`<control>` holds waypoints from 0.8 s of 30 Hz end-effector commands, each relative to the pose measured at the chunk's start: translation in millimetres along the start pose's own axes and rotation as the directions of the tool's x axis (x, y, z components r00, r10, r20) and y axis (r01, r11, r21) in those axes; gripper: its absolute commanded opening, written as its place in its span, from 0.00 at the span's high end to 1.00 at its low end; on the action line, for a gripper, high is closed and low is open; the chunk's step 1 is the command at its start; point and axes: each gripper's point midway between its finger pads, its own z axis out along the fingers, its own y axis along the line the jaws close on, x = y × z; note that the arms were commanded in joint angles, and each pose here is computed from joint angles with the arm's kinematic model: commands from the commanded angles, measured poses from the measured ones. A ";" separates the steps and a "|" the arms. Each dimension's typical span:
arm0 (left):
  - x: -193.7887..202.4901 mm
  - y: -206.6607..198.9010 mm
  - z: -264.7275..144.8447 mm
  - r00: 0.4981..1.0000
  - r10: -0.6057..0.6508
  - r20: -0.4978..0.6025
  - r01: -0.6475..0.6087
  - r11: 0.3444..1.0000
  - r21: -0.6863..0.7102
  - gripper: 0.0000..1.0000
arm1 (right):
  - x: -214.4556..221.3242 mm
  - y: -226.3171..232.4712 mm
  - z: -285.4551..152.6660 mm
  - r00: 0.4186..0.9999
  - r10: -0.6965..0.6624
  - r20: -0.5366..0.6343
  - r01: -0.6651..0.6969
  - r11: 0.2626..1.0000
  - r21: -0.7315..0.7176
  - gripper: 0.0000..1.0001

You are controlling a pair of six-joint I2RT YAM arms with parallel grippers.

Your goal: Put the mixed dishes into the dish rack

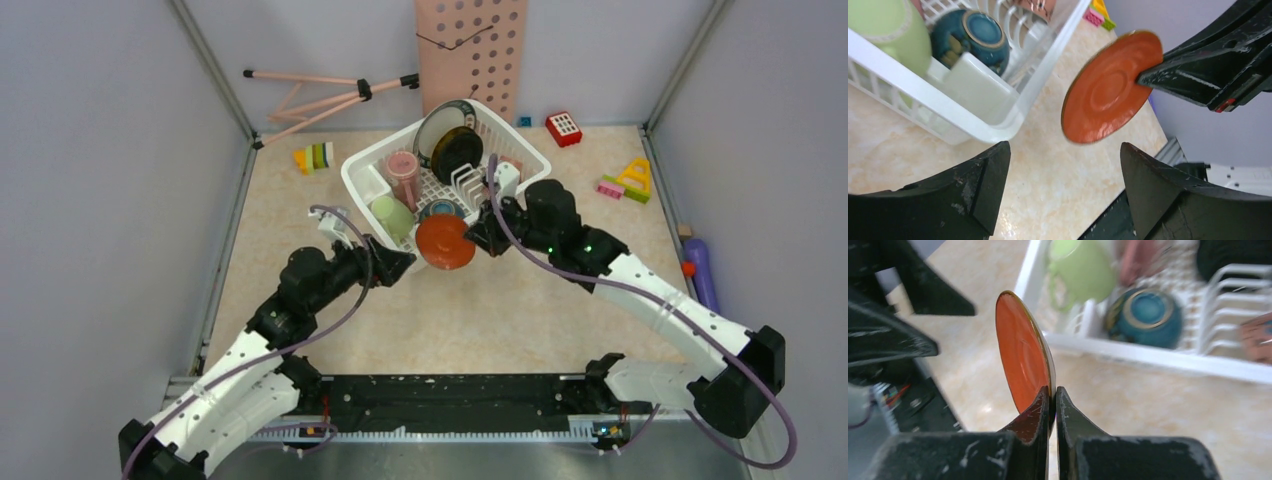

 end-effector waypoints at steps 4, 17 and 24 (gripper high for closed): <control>-62.2 -3.3 -24.0 0.973 0.047 0.228 -0.022 0.993 -0.112 0.14 | -116.9 -68.5 -37.3 0.917 -0.367 0.157 0.289 0.882 0.372 1.00; -64.9 27.6 -45.4 0.956 0.168 0.242 -0.098 0.956 -0.278 0.16 | -184.4 -128.3 8.8 0.531 -0.847 -0.037 0.803 0.489 0.342 1.00; -62.2 55.7 -50.8 0.951 0.181 0.250 -0.068 0.914 -0.401 0.17 | -174.2 -160.8 48.4 0.161 -0.980 -0.115 0.973 0.138 0.185 1.00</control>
